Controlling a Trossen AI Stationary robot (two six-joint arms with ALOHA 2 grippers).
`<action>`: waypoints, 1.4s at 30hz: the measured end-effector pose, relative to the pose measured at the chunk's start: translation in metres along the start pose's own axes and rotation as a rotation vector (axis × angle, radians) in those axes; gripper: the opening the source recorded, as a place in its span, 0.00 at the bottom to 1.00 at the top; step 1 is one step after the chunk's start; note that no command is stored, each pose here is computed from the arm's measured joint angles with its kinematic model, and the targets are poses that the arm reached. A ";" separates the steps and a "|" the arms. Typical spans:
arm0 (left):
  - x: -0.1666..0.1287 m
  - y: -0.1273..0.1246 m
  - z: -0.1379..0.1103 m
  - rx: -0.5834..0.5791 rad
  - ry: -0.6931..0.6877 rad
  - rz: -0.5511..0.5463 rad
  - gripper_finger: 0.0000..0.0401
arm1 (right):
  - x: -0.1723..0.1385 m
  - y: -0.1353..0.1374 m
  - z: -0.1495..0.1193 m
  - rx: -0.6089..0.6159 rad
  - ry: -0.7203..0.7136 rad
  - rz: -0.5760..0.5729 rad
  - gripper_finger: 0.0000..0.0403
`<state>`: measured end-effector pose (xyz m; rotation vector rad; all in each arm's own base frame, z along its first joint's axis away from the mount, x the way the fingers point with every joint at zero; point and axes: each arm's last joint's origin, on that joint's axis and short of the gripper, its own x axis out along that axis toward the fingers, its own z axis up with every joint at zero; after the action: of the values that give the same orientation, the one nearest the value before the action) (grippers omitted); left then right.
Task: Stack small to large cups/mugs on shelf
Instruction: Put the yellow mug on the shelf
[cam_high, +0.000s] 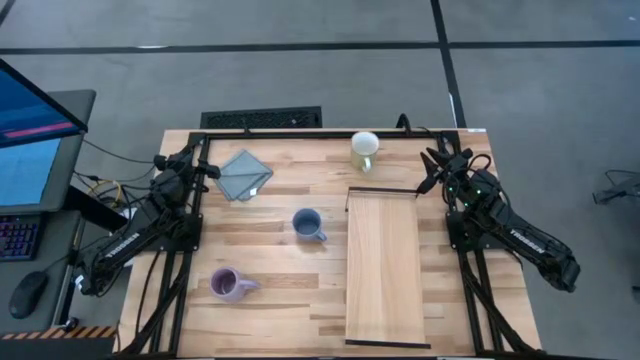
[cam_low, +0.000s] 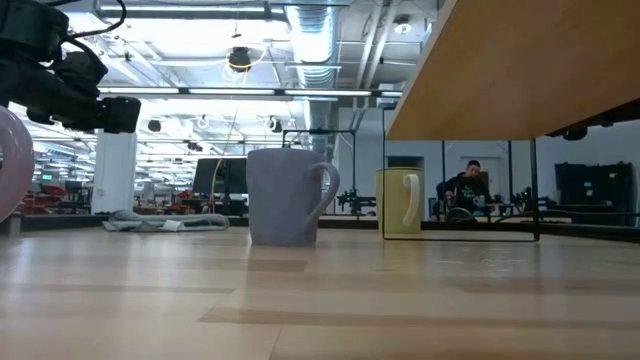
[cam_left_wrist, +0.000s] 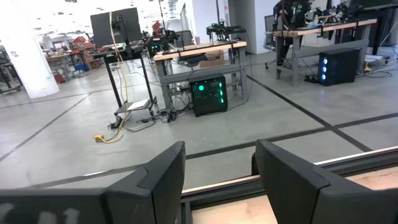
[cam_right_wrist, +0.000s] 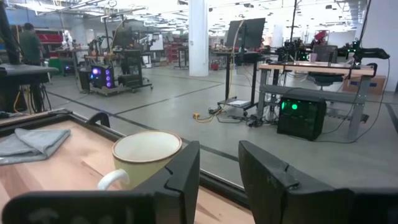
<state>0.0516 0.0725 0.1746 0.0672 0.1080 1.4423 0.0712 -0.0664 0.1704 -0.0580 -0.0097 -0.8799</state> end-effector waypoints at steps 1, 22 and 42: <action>0.000 0.000 0.000 0.000 0.000 0.000 0.47 | 0.000 0.000 0.000 0.000 0.000 0.000 0.33; 0.000 0.000 0.000 0.000 0.000 0.008 0.47 | -0.006 -0.004 0.063 0.075 -0.113 0.009 0.33; 0.000 0.000 0.000 0.000 0.001 0.008 0.47 | 0.084 0.010 0.199 0.188 0.121 0.026 0.33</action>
<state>0.0514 0.0726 0.1746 0.0672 0.1084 1.4505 0.1358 -0.1137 0.3712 0.1711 0.0216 -0.8517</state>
